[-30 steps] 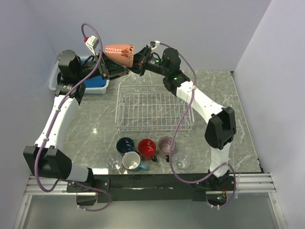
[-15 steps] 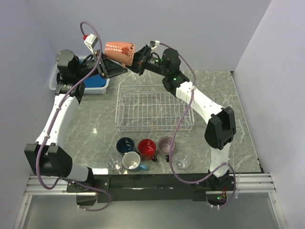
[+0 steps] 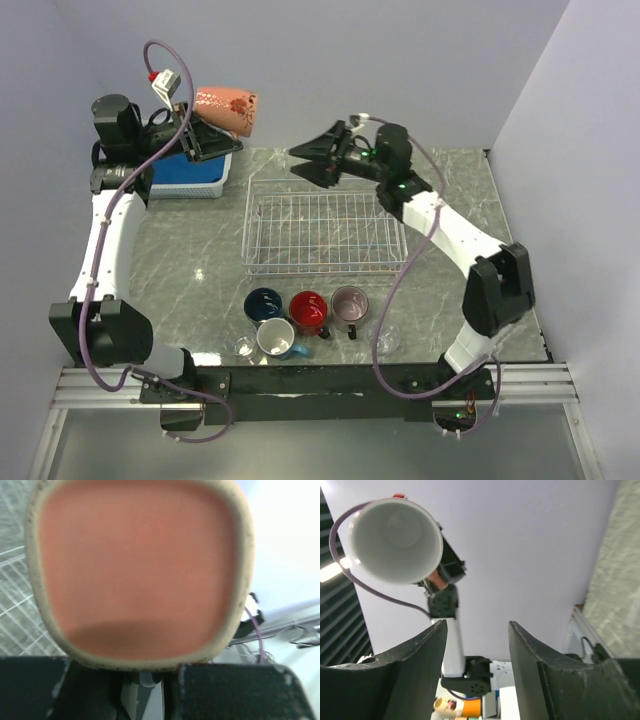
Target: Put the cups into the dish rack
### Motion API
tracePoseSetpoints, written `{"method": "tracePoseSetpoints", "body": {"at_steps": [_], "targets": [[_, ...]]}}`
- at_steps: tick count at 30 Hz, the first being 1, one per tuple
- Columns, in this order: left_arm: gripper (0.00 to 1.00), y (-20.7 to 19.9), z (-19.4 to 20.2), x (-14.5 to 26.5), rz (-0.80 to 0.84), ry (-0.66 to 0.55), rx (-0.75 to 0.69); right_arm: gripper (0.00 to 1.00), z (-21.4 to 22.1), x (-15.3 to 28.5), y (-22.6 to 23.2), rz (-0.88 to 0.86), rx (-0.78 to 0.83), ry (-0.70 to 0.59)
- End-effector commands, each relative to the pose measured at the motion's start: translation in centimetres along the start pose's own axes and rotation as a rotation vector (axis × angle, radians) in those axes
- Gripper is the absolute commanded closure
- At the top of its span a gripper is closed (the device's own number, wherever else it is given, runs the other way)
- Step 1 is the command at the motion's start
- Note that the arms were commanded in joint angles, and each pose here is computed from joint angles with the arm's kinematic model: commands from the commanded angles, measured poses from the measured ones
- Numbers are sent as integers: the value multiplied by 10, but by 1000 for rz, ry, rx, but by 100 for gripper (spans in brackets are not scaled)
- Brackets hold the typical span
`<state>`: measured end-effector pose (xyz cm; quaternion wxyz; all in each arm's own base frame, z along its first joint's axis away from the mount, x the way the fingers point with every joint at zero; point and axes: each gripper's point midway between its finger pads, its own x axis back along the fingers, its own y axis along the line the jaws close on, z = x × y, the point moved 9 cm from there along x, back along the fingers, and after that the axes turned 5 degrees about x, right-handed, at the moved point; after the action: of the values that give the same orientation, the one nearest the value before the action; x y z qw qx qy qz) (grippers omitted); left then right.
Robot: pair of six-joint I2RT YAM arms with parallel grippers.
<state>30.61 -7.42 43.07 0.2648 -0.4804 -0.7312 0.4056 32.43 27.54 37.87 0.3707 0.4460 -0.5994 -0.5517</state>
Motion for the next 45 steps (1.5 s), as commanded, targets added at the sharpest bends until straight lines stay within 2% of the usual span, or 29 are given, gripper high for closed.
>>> {"method": "tracePoseSetpoints", "body": {"at_steps": [1,3,4,5,6,7,8,10,11,12,14,16,20,24,28,35,45], "targets": [[99,-20,-2,-1,-70,-8,-228,41,15,48,29,-26,122,21],[99,-1,-4,-8,-156,16,-307,43,20,67,37,-20,179,1],[99,-6,8,-19,-180,75,-297,43,23,74,37,13,172,-10],[99,11,5,-26,-266,80,-345,43,27,87,50,12,253,-37],[99,11,10,-37,-282,109,-367,43,29,94,49,62,241,-59],[99,17,15,-41,-314,133,-358,43,30,101,50,85,296,-76],[99,37,13,-48,-408,140,-372,43,33,115,64,91,340,-115],[99,39,18,-67,-467,189,-400,41,37,130,65,164,377,-167],[99,56,17,-78,-529,218,-423,41,45,143,78,166,420,-202],[99,49,18,-90,-520,229,-464,40,45,153,75,223,410,-249],[99,59,20,-109,-531,261,-524,38,57,171,82,262,483,-307],[99,61,25,-129,-530,287,-590,32,63,185,75,343,501,-362],[99,90,34,-169,-520,353,-620,30,81,203,55,409,490,-402],[99,101,50,-198,-516,385,-687,30,89,211,38,467,472,-402],[99,116,66,-211,-568,433,-731,30,91,218,33,508,473,-403],[99,160,103,-207,-695,560,-803,30,87,221,30,521,461,-408],[99,176,115,-247,-668,543,-844,30,88,223,28,517,445,-412]]}}
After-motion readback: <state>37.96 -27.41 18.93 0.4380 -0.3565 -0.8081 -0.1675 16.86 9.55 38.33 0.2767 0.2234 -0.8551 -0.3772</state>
